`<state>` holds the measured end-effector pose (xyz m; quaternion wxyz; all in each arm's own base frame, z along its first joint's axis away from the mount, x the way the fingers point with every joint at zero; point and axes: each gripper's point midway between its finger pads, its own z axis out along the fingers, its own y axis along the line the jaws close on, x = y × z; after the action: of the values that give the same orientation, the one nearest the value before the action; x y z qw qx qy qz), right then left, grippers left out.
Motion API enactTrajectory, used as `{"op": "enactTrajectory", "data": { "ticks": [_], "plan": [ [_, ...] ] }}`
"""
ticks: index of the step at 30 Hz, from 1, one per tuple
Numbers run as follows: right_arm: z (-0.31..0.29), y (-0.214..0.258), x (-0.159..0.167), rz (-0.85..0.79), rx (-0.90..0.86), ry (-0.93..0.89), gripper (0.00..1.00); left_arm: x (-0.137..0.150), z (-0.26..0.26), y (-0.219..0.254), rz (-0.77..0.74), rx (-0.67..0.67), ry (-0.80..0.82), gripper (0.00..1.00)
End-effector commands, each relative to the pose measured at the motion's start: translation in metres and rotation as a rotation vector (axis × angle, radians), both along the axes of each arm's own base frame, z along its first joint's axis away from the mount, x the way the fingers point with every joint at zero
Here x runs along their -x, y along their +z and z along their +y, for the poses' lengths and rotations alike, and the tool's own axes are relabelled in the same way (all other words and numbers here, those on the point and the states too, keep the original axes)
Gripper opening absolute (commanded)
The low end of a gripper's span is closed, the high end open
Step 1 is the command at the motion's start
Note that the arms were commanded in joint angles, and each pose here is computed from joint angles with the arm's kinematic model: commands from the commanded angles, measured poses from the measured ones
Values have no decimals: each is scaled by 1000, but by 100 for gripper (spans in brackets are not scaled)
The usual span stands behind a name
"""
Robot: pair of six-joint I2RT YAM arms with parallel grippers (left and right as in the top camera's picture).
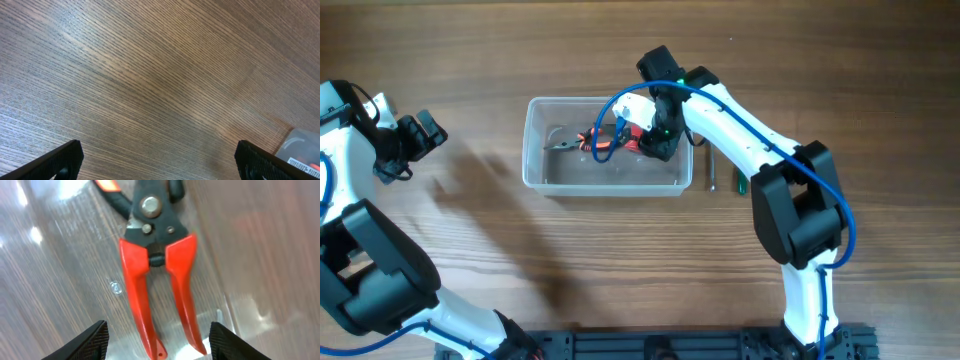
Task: Pack container
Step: 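Place the snips into the box beside the pliers and release, then grasp the red-black screwdriver with the right gripper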
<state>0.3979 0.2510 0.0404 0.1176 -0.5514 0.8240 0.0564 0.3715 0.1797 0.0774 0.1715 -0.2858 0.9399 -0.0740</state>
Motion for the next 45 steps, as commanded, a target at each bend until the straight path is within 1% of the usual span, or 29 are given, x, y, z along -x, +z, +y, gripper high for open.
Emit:
{"op": "enactTrajectory", "data": {
  "ticks": [1,3,4,5,6,7,8,10,13,14,17,18,20,25,28,31,34,40,45],
  "plan": [
    [4,112,-32,-231,-110,-146,69,-4,4,5,-16,-8,5,100],
    [-10,158,-43,-346,-123,-228,74,-4,4,5,-16,-8,5,100],
    [-26,188,-49,-418,-138,-303,76,-4,4,5,-16,-8,5,100],
    [-42,209,-53,-462,-151,-371,76,-4,4,5,-16,-8,5,100],
    [-61,227,-55,-494,-172,-454,77,-4,4,5,-16,-8,5,100],
    [-79,238,-56,-503,-190,-521,79,-4,4,5,-16,-8,5,100],
    [-104,247,-57,-501,-213,-627,81,-4,4,5,-16,-8,6,100],
    [-157,243,-56,-430,-238,-861,82,-4,4,5,-16,-8,5,100],
    [-211,216,-48,-261,-275,-1065,83,-4,4,5,-16,-9,5,100],
    [-231,200,-44,-183,-284,-1156,82,-4,4,5,-16,-8,5,100],
    [-269,163,-32,-66,-245,-1324,82,-4,4,5,-16,-8,6,100],
    [-278,151,-27,-37,-225,-1350,82,-4,4,5,-16,-8,5,100],
    [-288,125,-15,27,-179,-1379,83,-4,4,5,-16,-8,6,100],
    [-285,84,11,131,-99,-1345,82,-4,4,5,-16,-8,6,100],
    [-283,65,22,161,-65,-1291,82,-4,4,5,-16,-8,5,100],
    [-281,44,33,197,-50,-1279,79,-4,4,5,-16,-8,6,100],
    [-273,27,42,226,-47,-1230,76,-4,4,5,-16,-8,5,100],
    [-263,-4,57,244,-23,-1155,75,-4,4,5,-16,-8,5,100],
    [-258,-24,64,268,-12,-1134,75,-4,4,5,-16,-8,5,100]
  ]
}}
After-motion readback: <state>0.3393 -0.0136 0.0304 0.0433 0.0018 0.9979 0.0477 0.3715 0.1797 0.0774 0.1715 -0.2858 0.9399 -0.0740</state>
